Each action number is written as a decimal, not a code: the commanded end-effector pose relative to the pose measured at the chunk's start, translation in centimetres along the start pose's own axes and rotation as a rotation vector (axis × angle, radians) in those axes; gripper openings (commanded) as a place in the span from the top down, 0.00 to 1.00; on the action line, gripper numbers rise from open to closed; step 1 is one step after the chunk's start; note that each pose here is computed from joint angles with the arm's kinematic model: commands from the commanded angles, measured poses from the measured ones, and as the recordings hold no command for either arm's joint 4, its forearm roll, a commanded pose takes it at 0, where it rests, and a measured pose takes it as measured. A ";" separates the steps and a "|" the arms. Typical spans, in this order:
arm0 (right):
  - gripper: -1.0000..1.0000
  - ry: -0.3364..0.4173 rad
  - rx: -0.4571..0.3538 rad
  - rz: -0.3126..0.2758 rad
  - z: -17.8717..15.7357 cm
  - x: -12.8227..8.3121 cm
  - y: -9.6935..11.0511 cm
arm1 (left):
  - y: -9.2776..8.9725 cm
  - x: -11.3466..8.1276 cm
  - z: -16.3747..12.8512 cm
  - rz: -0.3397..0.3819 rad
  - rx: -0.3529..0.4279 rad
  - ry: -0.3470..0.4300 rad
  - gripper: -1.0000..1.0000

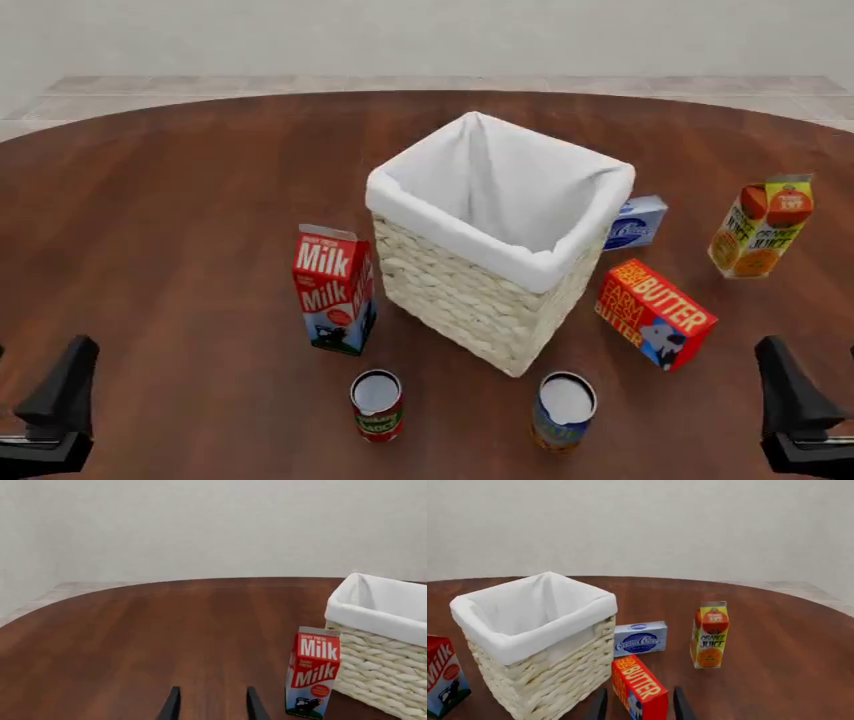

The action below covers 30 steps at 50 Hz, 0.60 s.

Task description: Pick up the alphabet soup and the tomato sauce, and put them in the basket.

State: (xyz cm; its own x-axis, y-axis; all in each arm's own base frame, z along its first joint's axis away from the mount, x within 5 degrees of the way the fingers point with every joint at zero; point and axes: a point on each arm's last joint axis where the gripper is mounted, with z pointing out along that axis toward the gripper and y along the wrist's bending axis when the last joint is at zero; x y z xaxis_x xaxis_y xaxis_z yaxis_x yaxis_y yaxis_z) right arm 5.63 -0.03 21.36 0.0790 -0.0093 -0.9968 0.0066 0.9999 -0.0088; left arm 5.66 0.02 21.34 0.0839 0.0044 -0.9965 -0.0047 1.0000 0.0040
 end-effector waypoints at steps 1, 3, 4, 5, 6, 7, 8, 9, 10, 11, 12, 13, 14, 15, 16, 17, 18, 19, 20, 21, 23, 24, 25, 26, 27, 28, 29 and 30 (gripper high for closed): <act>0.00 -0.002 -0.009 0.010 0.2 0.0 0.0 | 0.0 -0.1 0.0 -0.006 0.006 0.001 0.00; 0.00 -0.001 -0.009 0.009 0.2 0.0 0.1 | 0.0 -0.1 0.1 -0.007 0.005 0.003 0.00; 0.00 0.001 -0.010 0.009 0.2 0.0 0.1 | 0.0 -0.1 0.1 -0.006 0.005 0.002 0.00; 0.00 0.002 -0.010 0.008 0.2 0.0 0.1 | 0.0 -0.1 0.1 -0.006 0.005 0.002 0.00; 0.00 0.004 -0.010 0.009 0.3 0.0 0.1 | 0.0 -0.1 0.1 -0.007 0.005 0.003 0.00; 0.00 0.006 -0.010 0.008 0.3 0.0 0.1 | 0.0 -0.1 0.2 -0.009 0.006 0.007 0.00; 0.00 0.007 -0.011 0.007 0.4 0.0 0.1 | 0.0 -0.1 0.3 -0.009 0.007 0.007 0.00; 0.00 0.007 -0.012 0.006 0.4 0.0 0.1 | 0.0 -0.1 0.3 -0.009 0.008 0.007 0.00; 0.00 0.006 -0.012 0.004 0.3 0.0 0.1 | -0.1 -0.1 0.4 -0.008 0.010 0.007 0.00; 0.00 0.007 -0.012 0.003 0.3 0.0 0.1 | -0.1 -0.1 0.5 -0.007 0.010 0.006 0.00; 0.00 0.007 -0.012 0.003 0.3 0.0 0.1 | -0.1 -0.1 0.5 -0.007 0.010 0.007 0.00; 0.00 0.006 -0.013 0.002 0.3 0.0 0.1 | -0.1 -0.1 0.5 -0.008 0.009 0.006 0.00; 0.00 0.006 -0.013 0.002 0.3 0.0 0.1 | -0.1 -0.1 0.5 -0.007 0.009 0.006 0.00; 0.00 0.007 -0.015 0.001 0.3 0.0 0.1 | -0.1 -0.1 0.4 -0.007 0.010 0.006 0.00; 0.00 0.008 -0.015 -0.001 0.4 0.0 0.1 | -0.1 -0.1 0.3 -0.007 0.010 0.005 0.00; 0.00 0.007 -0.015 -0.001 0.4 -0.1 0.1 | -0.1 -0.1 0.3 -0.007 0.010 0.005 0.00; 0.00 0.003 -0.014 -0.001 0.4 -0.3 0.1 | -0.1 -0.1 0.2 -0.006 0.011 0.005 0.00; 0.00 0.003 -0.014 -0.001 0.4 -0.3 0.1 | -0.1 -0.1 0.2 -0.006 0.011 0.005 0.00; 0.00 0.004 -0.014 -0.003 0.5 -0.6 0.1 | -0.1 -0.2 0.1 -0.005 0.011 0.004 0.00; 0.00 0.005 -0.011 0.001 0.5 -0.9 0.1 | -0.1 -0.2 0.1 -0.004 0.012 0.003 0.00; 0.00 0.004 -0.012 0.002 0.5 -1.1 0.1 | -0.1 -0.2 0.1 -0.004 0.012 0.003 0.00; 0.00 0.003 -0.012 0.003 0.5 -1.3 0.1 | -0.1 -0.2 0.0 -0.003 0.013 0.003 0.00; 0.00 0.013 -0.016 0.016 0.6 -1.6 0.1 | -0.1 -0.1 0.0 -0.003 0.013 0.003 0.00; 0.00 0.020 -0.018 0.026 0.7 -1.6 0.1 | -0.1 -0.1 0.0 -0.003 0.013 0.003 0.00; 0.00 0.022 -0.017 0.021 0.6 -1.8 0.1 | -0.1 -0.2 0.0 -0.002 0.013 0.003 0.00; 0.00 0.016 -0.025 0.014 0.4 -2.3 0.1 | -0.1 -0.2 0.0 -0.001 0.013 0.002 0.00; 0.00 0.015 -0.027 0.016 0.4 -2.6 0.1 | -0.1 -0.2 0.0 -0.001 0.014 0.002 0.00; 0.00 0.015 -0.029 0.018 0.4 -3.1 0.1 | -0.1 -0.2 0.0 0.000 0.014 0.002 0.00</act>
State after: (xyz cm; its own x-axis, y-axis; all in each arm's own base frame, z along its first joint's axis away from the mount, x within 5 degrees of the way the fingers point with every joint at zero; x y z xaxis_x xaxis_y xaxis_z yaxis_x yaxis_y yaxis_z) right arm 5.97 0.06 22.66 0.0686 -0.0001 -0.9976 -0.0105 0.9999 -0.0008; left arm 5.75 -0.04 21.49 0.0805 0.0009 -0.9968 0.0069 1.0000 0.0014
